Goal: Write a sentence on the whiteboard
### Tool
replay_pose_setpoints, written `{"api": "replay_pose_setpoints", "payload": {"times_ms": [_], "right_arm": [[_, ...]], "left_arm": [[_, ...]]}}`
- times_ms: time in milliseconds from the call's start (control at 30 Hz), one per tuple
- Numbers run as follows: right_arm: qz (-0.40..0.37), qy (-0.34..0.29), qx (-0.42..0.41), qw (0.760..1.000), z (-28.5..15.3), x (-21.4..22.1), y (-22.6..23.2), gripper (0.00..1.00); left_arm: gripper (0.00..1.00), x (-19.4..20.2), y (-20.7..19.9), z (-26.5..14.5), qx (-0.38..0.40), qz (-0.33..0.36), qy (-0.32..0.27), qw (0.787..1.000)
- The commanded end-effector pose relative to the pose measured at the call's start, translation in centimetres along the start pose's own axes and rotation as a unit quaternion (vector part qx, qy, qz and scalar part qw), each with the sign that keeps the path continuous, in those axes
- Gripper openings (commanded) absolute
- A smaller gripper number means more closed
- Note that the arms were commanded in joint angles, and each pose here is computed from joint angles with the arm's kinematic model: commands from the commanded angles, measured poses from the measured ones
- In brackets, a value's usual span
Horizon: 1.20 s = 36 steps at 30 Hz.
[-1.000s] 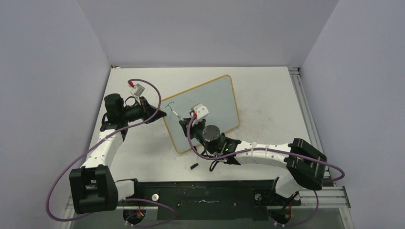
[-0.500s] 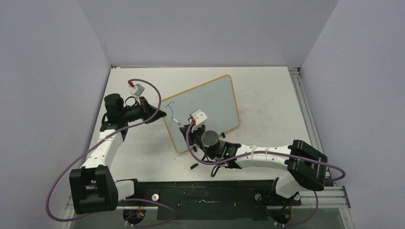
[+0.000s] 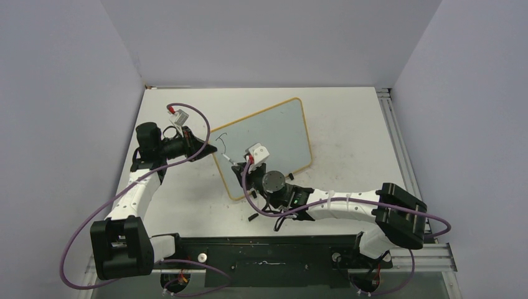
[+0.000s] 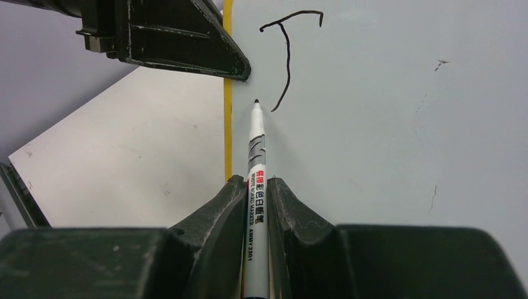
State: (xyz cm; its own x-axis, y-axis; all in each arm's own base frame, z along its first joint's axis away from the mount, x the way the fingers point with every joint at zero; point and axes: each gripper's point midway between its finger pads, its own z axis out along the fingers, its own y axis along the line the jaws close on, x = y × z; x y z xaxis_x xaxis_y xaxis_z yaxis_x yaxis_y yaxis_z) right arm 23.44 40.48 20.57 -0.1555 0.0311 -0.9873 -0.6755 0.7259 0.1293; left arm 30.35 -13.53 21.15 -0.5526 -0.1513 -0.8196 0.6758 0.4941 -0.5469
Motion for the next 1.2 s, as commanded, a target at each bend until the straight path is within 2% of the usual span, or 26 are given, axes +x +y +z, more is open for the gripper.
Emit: {"api": "replay_pose_setpoints", "payload": {"times_ms": [0,300,633,1167], "right_arm": [[0.035,-0.082,-0.037,0.995,-0.8,-6.5,1.8,0.05],[0.046,-0.106,-0.041,0.992,-2.8,-9.6,0.9,0.05],[0.045,-0.09,-0.034,0.994,-1.6,-8.6,-2.5,0.05],[0.041,-0.044,-0.033,0.998,0.1,-5.0,-3.1,0.05]], "left_arm": [[0.0,-1.3,-0.8,-0.4,0.008,0.027,-0.009,1.0],[0.0,-1.3,-0.9,-0.4,0.009,0.029,-0.01,0.999],[0.0,-1.3,-0.8,-0.5,0.006,0.03,-0.01,0.999],[0.0,-1.3,-0.8,-0.5,0.003,0.032,-0.01,0.999]]}}
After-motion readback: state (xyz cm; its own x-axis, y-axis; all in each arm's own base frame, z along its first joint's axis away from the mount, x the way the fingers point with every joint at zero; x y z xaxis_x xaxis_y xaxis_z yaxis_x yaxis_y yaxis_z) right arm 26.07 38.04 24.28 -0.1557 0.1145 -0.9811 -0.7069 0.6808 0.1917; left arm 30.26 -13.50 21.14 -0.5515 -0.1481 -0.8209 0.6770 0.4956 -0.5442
